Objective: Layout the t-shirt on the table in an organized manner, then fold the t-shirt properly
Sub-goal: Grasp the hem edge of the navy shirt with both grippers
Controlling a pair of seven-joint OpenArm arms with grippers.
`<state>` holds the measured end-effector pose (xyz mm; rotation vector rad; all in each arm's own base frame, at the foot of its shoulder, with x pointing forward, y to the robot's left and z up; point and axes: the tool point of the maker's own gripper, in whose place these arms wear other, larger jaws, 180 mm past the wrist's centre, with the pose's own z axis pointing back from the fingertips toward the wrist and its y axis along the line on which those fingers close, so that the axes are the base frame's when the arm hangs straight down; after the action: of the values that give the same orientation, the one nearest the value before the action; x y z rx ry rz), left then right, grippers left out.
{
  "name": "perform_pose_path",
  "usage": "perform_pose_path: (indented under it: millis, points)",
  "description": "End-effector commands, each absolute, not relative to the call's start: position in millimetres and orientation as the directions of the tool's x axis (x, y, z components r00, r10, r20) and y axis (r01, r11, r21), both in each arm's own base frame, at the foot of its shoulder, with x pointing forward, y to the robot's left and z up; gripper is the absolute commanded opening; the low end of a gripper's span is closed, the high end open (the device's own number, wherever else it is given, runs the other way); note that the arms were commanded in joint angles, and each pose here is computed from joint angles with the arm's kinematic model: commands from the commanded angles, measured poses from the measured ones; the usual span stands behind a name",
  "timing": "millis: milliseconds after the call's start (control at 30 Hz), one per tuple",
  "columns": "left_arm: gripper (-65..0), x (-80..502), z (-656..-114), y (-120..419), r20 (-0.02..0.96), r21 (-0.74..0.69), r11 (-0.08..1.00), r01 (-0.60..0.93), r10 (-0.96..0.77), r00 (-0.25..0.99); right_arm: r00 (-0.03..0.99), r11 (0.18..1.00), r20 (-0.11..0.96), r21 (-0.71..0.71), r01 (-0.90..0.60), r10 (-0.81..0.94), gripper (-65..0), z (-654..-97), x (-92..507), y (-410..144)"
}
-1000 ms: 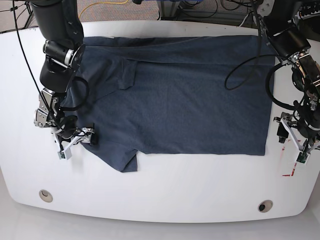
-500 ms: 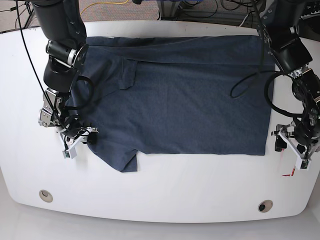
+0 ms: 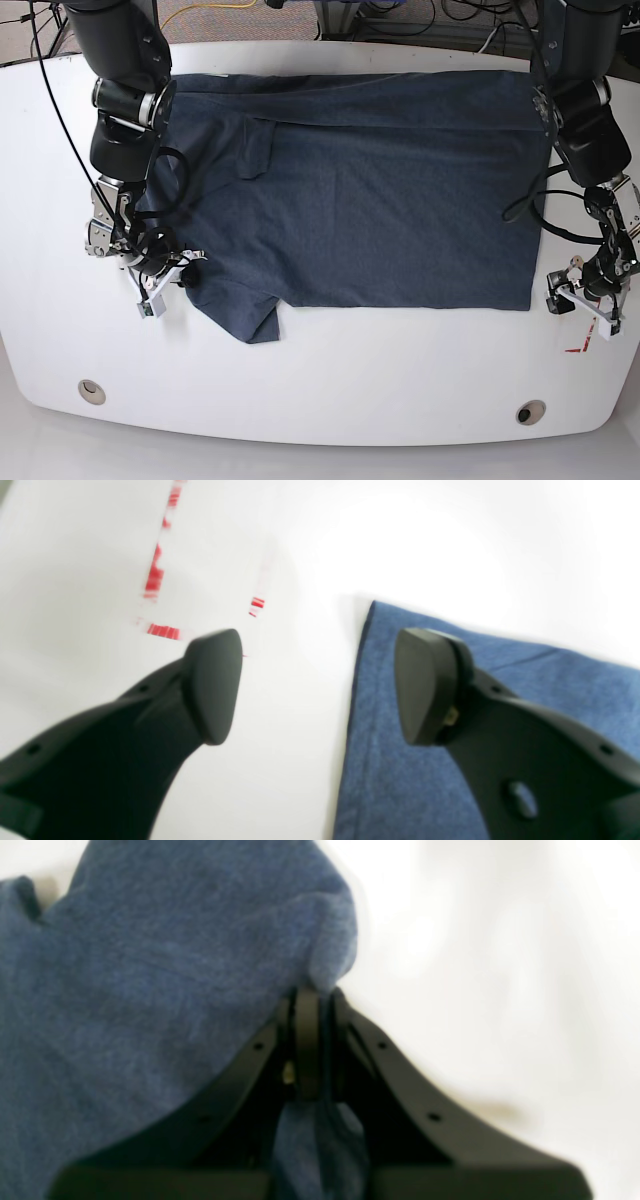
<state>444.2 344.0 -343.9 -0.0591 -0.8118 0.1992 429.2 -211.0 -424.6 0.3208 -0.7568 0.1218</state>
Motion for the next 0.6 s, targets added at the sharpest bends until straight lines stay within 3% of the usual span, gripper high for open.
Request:
perform_pose_path:
  millis: [0, 100, 567]
  points:
    - [-11.9, 460, -337, 347, 0.730, -0.140, 0.979, -0.148, 0.203, 0.652, 0.701, 0.950, 0.713, 0.211, -0.232, 0.013, -64.2, -412, 436, -220]
    - [-8.9, 463, -351, 338, 0.715, -0.147, 0.981, -0.131, 0.196, 0.671, 0.702, 0.950, 0.712, 0.211, -0.232, 0.014, -64.2, -414, 434, -219]
    - [-8.8, 460, -394, 307, 0.680, -0.227, 0.965, -0.133, 0.255, 0.687, 0.702, 0.950, 0.712, 0.212, -0.230, 0.011, -64.2, -414, 433, -219]
